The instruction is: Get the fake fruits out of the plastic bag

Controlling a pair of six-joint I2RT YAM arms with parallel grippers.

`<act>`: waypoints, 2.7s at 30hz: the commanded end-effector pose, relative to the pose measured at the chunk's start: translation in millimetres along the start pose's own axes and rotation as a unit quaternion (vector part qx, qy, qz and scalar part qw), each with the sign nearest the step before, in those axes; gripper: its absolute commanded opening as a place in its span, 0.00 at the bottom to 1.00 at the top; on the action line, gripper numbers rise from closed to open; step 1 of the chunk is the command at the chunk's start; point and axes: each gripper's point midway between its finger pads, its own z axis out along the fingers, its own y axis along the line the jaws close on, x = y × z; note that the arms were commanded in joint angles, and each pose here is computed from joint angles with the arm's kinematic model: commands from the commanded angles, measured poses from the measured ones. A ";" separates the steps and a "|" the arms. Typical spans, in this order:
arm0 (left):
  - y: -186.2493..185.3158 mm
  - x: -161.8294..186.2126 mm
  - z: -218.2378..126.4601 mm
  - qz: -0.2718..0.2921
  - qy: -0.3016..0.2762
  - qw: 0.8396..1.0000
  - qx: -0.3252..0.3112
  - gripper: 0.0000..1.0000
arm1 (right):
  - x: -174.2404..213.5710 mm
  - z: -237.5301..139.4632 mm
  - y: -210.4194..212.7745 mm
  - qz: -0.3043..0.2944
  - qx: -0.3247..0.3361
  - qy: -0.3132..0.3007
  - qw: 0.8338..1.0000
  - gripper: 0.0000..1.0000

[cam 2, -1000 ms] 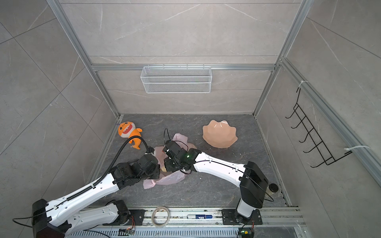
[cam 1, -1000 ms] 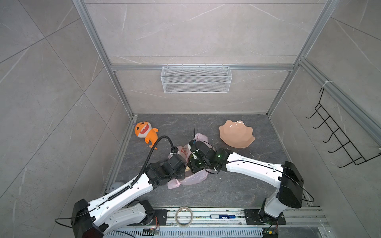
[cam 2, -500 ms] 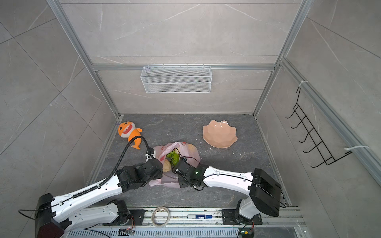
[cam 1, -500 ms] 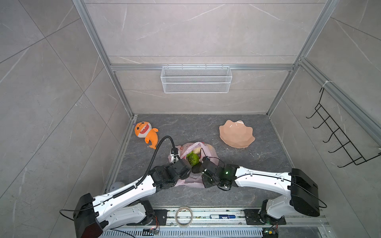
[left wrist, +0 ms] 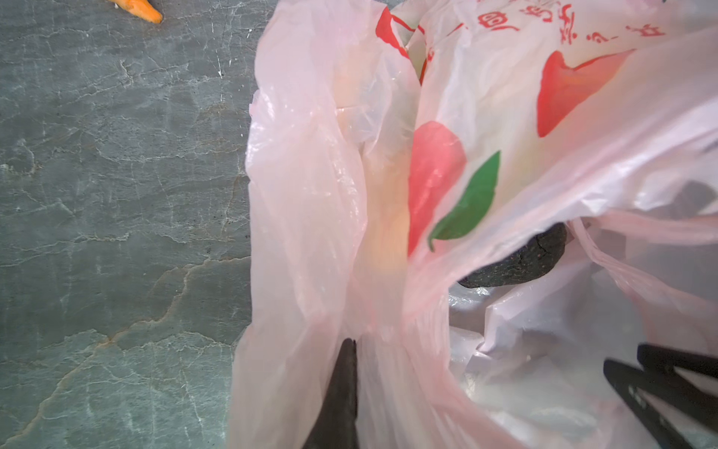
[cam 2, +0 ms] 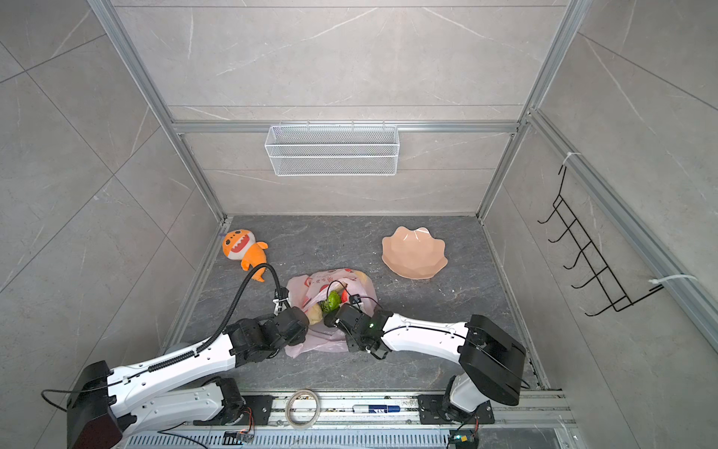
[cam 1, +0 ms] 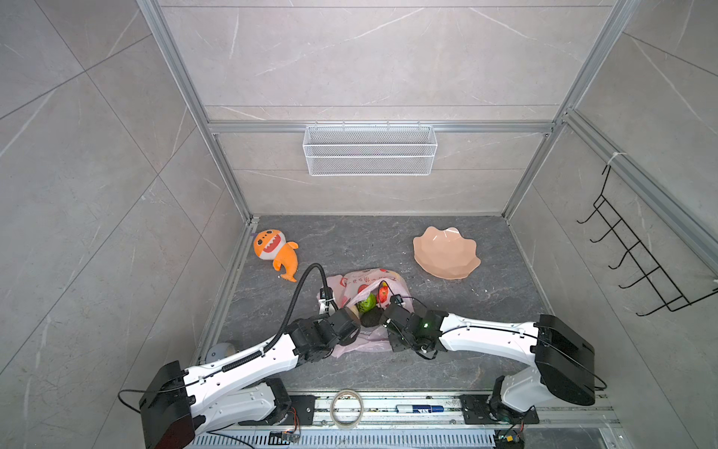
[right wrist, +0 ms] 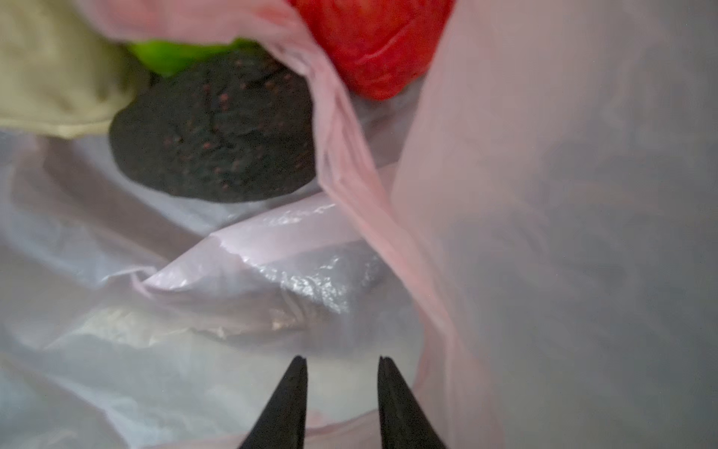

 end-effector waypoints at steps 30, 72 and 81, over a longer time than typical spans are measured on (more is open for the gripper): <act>-43.4 -28.7 -2.2 -0.084 -0.073 0.993 0.026 0.01 | -117.1 4.0 -28.3 0.014 -0.025 -0.005 1.000 0.43; -10.5 -18.1 5.1 -0.072 -0.056 0.996 -0.018 0.01 | -214.4 31.9 -147.0 -0.084 0.223 -0.010 0.971 0.62; -7.4 -21.4 -0.9 -0.077 -0.063 0.995 -0.012 0.01 | -223.8 56.2 -164.1 -0.086 0.252 0.011 0.964 0.54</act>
